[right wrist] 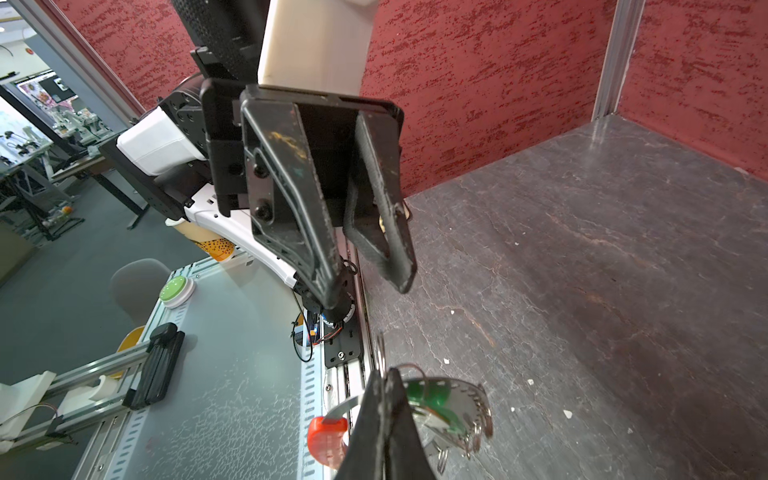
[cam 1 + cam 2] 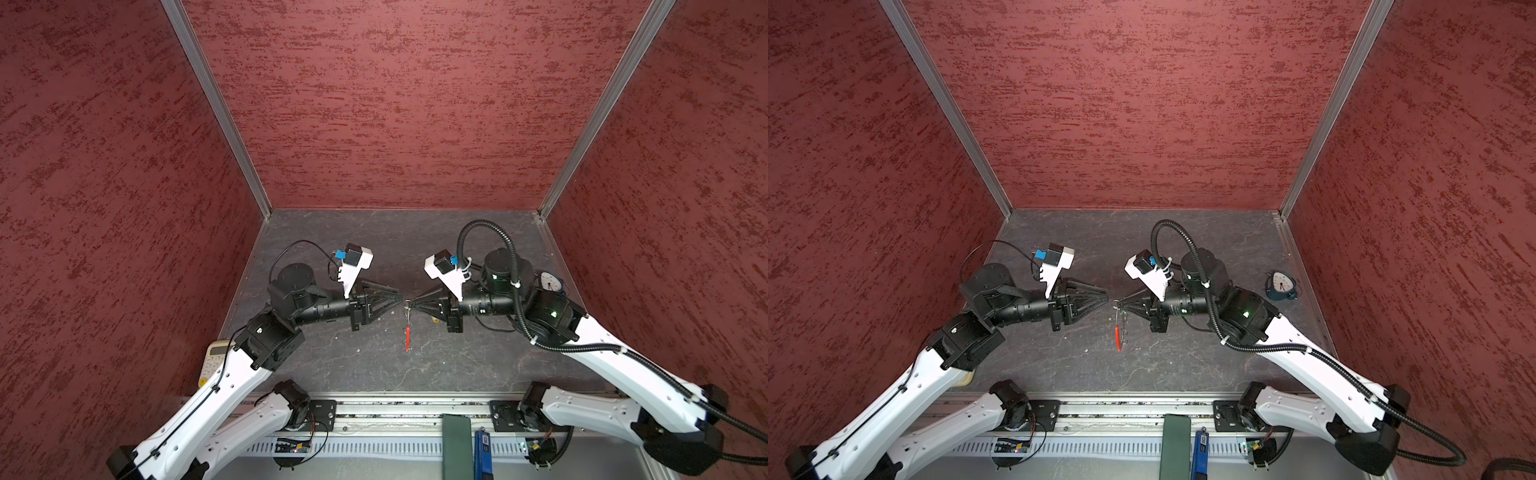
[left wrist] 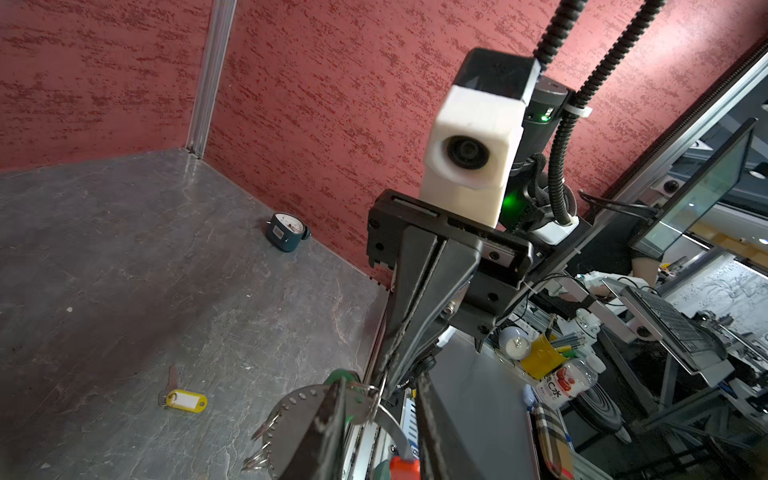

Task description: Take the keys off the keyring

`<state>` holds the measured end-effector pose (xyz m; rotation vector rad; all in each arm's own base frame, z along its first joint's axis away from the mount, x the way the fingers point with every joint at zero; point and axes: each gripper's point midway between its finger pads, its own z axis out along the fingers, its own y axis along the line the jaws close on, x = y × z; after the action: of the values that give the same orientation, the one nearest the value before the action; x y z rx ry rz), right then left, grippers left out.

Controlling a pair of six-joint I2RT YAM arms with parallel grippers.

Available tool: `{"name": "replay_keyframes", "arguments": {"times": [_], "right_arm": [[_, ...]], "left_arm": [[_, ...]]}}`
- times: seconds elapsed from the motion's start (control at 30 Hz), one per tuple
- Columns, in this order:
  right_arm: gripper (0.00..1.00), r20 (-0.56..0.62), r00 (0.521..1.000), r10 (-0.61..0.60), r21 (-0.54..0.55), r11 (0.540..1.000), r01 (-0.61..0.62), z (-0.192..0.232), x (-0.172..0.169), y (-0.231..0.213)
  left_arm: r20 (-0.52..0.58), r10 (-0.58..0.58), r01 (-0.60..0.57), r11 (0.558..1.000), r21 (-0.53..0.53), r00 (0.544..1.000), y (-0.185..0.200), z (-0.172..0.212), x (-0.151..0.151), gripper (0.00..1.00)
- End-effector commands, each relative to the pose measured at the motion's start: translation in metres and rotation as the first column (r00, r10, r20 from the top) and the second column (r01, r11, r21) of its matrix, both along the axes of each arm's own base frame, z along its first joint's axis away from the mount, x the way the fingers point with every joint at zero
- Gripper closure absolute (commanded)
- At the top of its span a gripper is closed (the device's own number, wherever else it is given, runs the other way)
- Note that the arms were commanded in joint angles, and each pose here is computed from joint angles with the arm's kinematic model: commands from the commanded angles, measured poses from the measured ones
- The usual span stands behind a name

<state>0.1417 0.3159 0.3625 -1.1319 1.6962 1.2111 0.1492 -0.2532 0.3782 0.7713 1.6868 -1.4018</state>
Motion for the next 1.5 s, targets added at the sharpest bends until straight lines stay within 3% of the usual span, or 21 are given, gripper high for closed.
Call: {"name": "replay_keyframes", "arguments": {"times": [0.0,0.2,0.5,0.77,0.9,1.0,1.07,1.2,1.3,1.47], "right_arm": [[1.0,0.037,0.999,0.024,0.03,0.999,-0.025,0.018,-0.005,0.0],[1.0,0.036,0.999,0.026,0.037,0.999,-0.028,0.019,-0.004,0.002],[1.0,0.034,0.999,-0.002,0.026,1.0,0.001,0.016,0.002,0.003],[1.0,0.029,1.0,-0.009,0.026,1.0,0.008,0.016,0.004,0.004],[1.0,0.023,1.0,-0.009,0.035,0.999,0.008,0.017,0.005,0.006],[1.0,0.035,0.999,-0.037,0.043,0.998,0.035,0.02,0.008,0.004],[0.9,0.056,0.997,-0.06,0.06,0.997,0.056,0.024,0.01,0.0],[0.61,0.112,0.98,-0.166,0.155,0.977,0.148,0.035,0.018,-0.013],[0.53,0.124,0.972,-0.197,0.23,0.959,0.165,0.037,0.018,-0.018],[0.47,0.118,0.989,-0.093,0.277,0.959,0.058,0.03,0.003,-0.009]], "left_arm": [[-0.016,-0.09,0.09,0.996,0.02,0.996,-0.004,-0.002,-0.012,0.71],[-0.031,-0.131,0.132,0.991,0.036,0.991,-0.007,-0.005,-0.015,0.74],[-0.034,-0.169,0.17,0.985,0.031,0.985,-0.01,-0.005,-0.019,0.87],[-0.037,-0.174,0.175,0.984,0.03,0.984,-0.013,-0.006,-0.016,0.88],[-0.018,-0.154,0.155,0.988,0.027,0.988,-0.012,-0.005,-0.014,1.0],[0.004,-0.126,0.126,0.992,0.025,0.992,-0.01,-0.004,-0.012,1.0],[0.015,-0.117,0.117,0.993,0.026,0.993,-0.009,-0.004,-0.012,1.0],[0.045,-0.11,0.11,0.994,0.021,0.993,-0.006,0.001,-0.014,1.0],[0.066,-0.114,0.113,0.993,0.016,0.991,-0.003,0.004,-0.018,1.0],[0.106,-0.139,0.141,0.99,-0.006,0.985,0.0,0.013,-0.028,1.0]]}}
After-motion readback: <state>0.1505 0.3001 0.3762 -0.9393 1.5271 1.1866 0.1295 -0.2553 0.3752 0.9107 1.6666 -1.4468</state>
